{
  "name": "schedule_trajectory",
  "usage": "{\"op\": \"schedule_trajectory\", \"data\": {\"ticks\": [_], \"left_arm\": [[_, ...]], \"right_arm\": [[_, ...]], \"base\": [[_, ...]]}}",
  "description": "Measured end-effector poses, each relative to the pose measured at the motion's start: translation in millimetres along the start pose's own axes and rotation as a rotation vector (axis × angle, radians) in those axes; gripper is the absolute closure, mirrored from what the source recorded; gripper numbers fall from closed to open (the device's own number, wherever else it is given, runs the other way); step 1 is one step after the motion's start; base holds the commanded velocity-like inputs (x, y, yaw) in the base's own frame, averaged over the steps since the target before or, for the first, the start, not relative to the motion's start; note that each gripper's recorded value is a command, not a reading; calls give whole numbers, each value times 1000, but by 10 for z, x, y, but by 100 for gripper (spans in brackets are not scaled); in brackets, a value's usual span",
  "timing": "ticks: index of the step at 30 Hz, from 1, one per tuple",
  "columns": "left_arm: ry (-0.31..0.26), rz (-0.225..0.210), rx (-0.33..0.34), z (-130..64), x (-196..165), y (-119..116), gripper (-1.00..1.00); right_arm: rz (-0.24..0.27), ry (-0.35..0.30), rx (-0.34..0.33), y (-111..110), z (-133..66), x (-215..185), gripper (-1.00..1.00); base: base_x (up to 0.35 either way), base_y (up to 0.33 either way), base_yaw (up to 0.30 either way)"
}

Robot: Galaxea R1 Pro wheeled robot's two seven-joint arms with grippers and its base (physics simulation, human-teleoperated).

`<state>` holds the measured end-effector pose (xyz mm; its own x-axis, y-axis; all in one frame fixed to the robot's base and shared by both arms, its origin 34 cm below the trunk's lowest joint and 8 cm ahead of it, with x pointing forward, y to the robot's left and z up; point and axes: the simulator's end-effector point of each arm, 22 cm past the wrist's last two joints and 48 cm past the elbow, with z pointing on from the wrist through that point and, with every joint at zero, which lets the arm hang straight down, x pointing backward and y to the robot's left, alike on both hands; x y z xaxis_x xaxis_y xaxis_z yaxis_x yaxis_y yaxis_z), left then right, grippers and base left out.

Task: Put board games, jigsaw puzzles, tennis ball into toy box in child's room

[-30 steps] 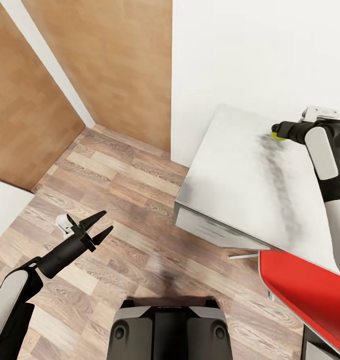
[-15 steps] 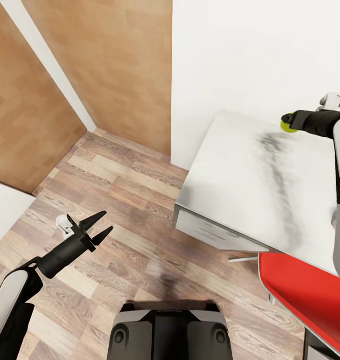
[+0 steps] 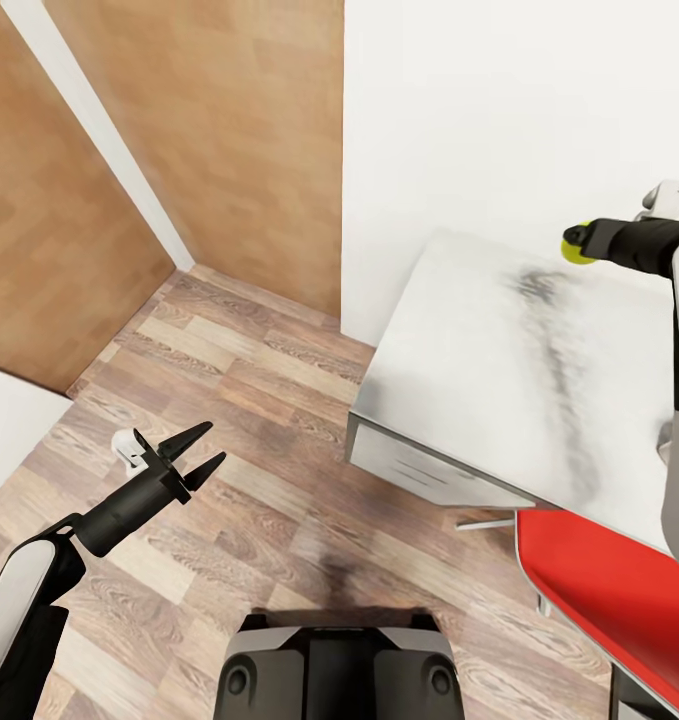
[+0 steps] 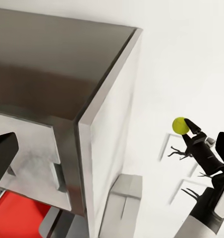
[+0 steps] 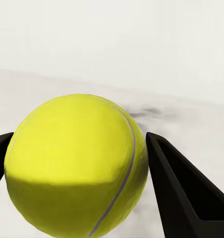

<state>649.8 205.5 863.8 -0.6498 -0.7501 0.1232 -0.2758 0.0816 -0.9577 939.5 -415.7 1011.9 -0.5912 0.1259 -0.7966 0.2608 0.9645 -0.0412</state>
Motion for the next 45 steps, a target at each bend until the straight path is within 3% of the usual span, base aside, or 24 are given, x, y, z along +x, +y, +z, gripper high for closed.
{"op": "schedule_trajectory", "data": {"ticks": [25, 45], "left_arm": [[0, 7, 7, -3, 0, -62, -100], [-3, 26, 28, -17, -1, -225, -100]], "right_arm": [[25, -29, -3, -10, -43, -9, 100], [74, -93, 1, -213, -393, -397, 100]], "base": [[0, 0, -27], [0, 0, -80]]}}
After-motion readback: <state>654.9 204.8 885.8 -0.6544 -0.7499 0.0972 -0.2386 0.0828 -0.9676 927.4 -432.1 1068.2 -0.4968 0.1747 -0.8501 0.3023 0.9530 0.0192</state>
